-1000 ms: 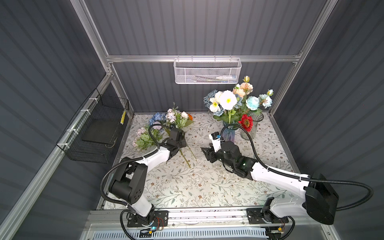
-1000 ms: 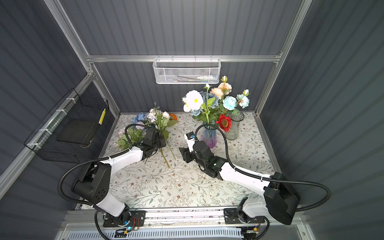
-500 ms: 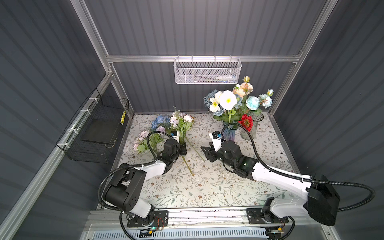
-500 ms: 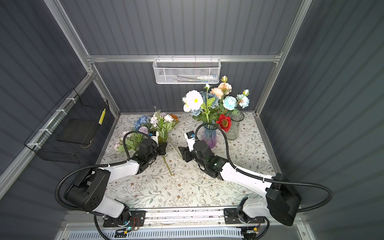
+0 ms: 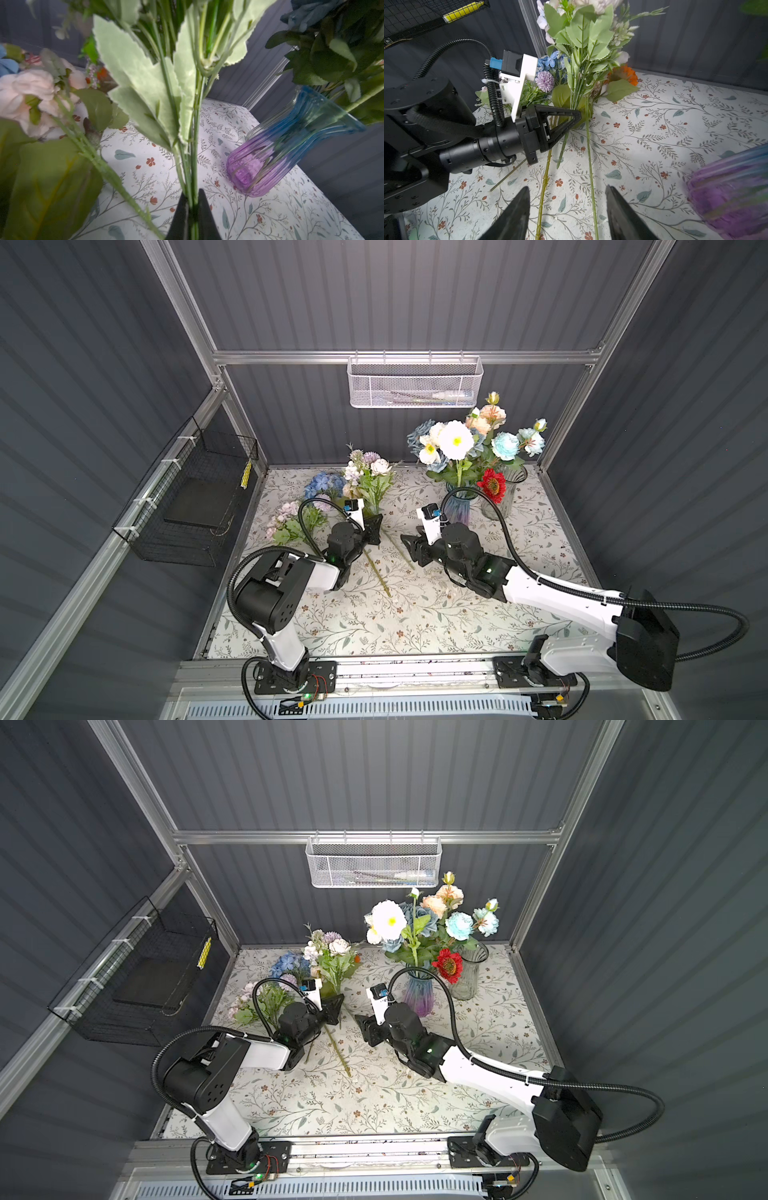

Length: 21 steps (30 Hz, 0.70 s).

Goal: Arrange the flowers into the vase
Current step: 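Lift the flower bunch upright with the left gripper toward the right gripper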

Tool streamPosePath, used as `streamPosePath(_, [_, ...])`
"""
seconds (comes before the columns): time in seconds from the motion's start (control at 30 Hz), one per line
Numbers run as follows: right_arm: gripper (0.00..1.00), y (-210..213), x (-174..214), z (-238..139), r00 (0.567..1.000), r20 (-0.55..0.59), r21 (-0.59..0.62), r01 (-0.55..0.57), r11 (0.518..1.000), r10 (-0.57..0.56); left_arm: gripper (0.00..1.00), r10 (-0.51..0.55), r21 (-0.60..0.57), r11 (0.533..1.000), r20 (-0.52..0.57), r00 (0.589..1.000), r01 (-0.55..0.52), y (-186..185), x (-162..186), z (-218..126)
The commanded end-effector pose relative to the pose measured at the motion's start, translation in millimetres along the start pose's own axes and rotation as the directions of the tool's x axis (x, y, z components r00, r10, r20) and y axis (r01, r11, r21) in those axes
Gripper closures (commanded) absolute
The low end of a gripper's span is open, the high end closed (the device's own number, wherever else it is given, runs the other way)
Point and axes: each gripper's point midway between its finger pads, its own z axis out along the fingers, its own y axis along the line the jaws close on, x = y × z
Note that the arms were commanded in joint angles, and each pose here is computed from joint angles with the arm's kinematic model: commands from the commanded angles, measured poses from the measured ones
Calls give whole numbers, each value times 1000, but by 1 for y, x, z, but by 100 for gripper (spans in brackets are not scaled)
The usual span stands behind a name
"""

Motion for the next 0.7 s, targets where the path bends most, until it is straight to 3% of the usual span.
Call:
streamPosePath(0.0, [41,-1,-10,-7,1000,28,19,7,1000,-7,100,1,90,996,74,997,-8,-25,-29,1])
streamPosePath(0.27, [41,4,-14,-11,999,38,-4,-13,1000,13,100,92,26,995,55,994,-94,-37,-54,-38])
streamPosePath(0.67, [42,55,-53,-36,995,104,-221,15,975,8,100,196,139,965,177,965,-222,-105,-131,-96])
